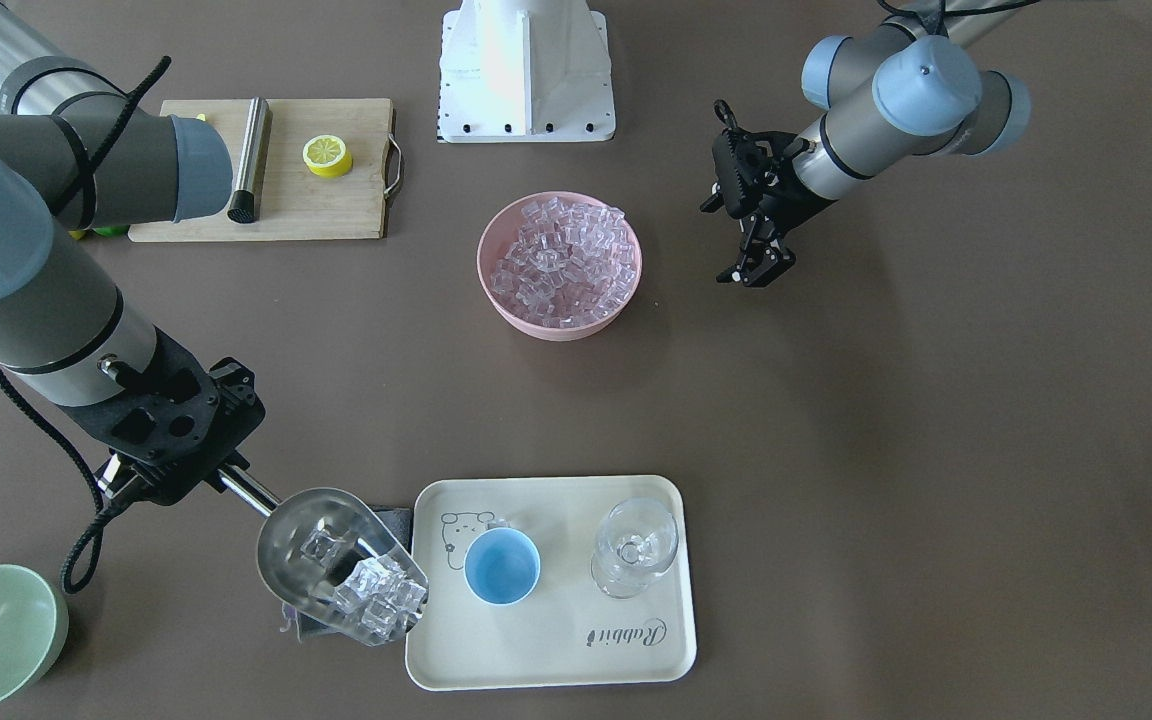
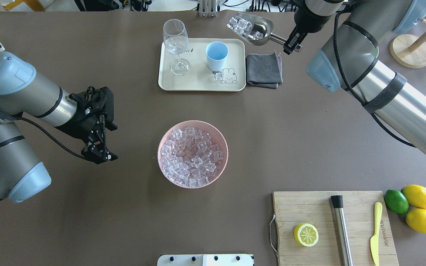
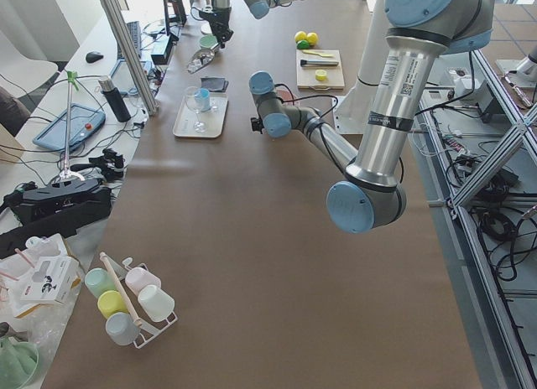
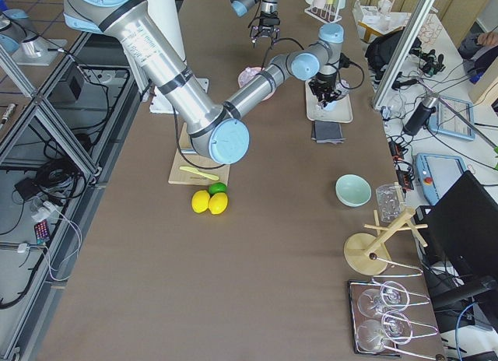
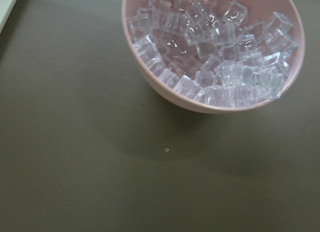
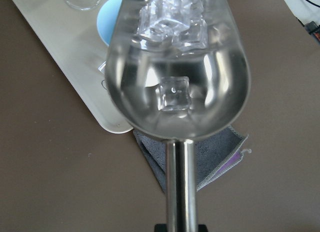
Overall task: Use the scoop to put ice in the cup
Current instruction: 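Carry the full scoop to the light-blue cup while the left gripper withdraws, then tilt the scoop over the light-blue cup to pour ice with the right gripper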
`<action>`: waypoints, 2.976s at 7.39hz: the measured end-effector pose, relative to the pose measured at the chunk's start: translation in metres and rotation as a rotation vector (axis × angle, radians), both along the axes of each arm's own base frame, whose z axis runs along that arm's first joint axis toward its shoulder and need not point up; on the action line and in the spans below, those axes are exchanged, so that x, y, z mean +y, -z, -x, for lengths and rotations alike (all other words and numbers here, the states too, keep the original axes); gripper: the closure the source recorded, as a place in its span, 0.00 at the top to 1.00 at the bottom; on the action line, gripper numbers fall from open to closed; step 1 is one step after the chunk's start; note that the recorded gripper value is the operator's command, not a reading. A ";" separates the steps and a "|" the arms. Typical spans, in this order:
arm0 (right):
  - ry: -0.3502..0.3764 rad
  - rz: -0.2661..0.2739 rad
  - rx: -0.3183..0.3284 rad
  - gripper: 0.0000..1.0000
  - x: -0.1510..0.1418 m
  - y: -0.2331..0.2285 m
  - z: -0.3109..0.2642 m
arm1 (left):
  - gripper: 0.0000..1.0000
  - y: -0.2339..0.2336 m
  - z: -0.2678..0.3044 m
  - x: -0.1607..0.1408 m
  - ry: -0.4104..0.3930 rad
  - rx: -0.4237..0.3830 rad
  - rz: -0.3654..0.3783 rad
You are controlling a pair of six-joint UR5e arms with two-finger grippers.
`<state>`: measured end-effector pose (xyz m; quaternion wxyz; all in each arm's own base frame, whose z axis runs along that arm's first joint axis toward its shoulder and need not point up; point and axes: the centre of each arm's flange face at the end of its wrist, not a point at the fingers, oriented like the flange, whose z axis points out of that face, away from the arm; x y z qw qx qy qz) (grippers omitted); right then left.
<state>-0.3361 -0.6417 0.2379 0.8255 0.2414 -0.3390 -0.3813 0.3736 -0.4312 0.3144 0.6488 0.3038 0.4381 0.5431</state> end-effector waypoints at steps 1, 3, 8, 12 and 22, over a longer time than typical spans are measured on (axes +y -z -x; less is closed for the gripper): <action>0.017 -0.005 -0.006 0.00 0.010 0.005 0.011 | 0.99 0.000 0.015 -0.010 0.030 -0.046 0.043; 0.034 0.016 0.013 0.00 0.015 -0.001 0.020 | 0.99 -0.014 0.085 -0.048 0.126 -0.086 0.165; 0.082 0.102 0.171 0.00 0.008 0.024 0.045 | 0.99 -0.138 0.313 -0.074 0.383 -0.055 0.680; 0.161 0.055 0.266 0.00 0.016 0.051 0.055 | 0.99 -0.229 0.423 -0.053 0.606 -0.049 0.869; 0.230 0.066 0.375 0.00 -0.009 0.071 0.057 | 0.99 -0.334 0.464 -0.024 0.832 -0.361 0.985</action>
